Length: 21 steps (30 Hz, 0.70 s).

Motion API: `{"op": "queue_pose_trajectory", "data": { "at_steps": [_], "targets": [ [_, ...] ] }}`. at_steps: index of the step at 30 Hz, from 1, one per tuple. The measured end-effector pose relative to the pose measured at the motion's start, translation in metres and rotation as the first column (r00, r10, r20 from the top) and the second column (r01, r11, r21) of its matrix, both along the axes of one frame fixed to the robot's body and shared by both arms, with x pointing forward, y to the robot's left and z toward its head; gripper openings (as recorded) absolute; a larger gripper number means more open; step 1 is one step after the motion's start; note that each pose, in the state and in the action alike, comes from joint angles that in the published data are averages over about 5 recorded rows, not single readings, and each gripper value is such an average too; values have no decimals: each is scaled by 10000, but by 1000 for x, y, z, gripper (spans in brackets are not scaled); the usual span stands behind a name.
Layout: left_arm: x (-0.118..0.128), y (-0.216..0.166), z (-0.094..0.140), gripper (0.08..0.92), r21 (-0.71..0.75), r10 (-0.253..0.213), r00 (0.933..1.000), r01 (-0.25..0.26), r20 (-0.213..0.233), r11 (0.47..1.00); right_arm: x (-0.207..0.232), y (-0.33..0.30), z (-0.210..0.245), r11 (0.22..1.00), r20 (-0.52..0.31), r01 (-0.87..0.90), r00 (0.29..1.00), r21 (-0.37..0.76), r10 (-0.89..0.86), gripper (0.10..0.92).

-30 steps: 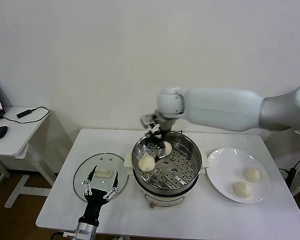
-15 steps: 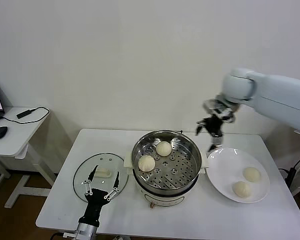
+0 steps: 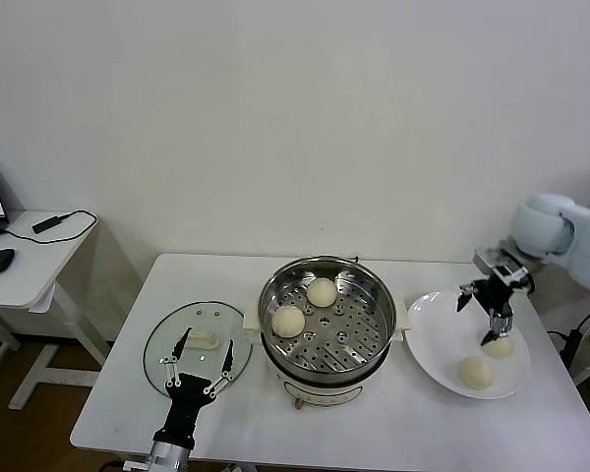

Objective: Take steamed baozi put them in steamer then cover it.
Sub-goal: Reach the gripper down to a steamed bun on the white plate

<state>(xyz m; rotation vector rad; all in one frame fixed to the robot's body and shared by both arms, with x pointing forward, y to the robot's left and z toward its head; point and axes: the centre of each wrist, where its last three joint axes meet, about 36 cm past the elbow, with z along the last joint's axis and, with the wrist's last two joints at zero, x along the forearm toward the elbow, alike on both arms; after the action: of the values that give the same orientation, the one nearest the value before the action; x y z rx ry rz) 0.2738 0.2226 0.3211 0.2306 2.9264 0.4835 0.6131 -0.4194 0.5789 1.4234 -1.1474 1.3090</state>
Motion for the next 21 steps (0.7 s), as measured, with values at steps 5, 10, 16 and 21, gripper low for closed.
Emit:
{"op": "queue_pose_trajectory", "data": {
  "at_steps": [5, 10, 16, 21],
  "targets": [
    [0, 0, -3, 823, 21, 9, 10000, -9, -58, 10000, -4, -11, -30, 9997, -28, 245, 9997, -7, -245, 823],
    [-1, 1, -5, 823, 42, 27, 9999, -26, -127, 10000, -7, -17, -55, 9990, -121, 456, 9989, -2, -456, 823],
    [-1, 2, -6, 823, 54, 47, 9999, -46, -151, 10000, -10, -23, -79, 9980, -297, 631, 9976, -43, -632, 823],
    [-2, 2, -8, 823, 58, 49, 9998, -48, -167, 10000, -12, -26, -91, 9973, -348, 735, 9967, -63, -737, 823]
  ]
}}
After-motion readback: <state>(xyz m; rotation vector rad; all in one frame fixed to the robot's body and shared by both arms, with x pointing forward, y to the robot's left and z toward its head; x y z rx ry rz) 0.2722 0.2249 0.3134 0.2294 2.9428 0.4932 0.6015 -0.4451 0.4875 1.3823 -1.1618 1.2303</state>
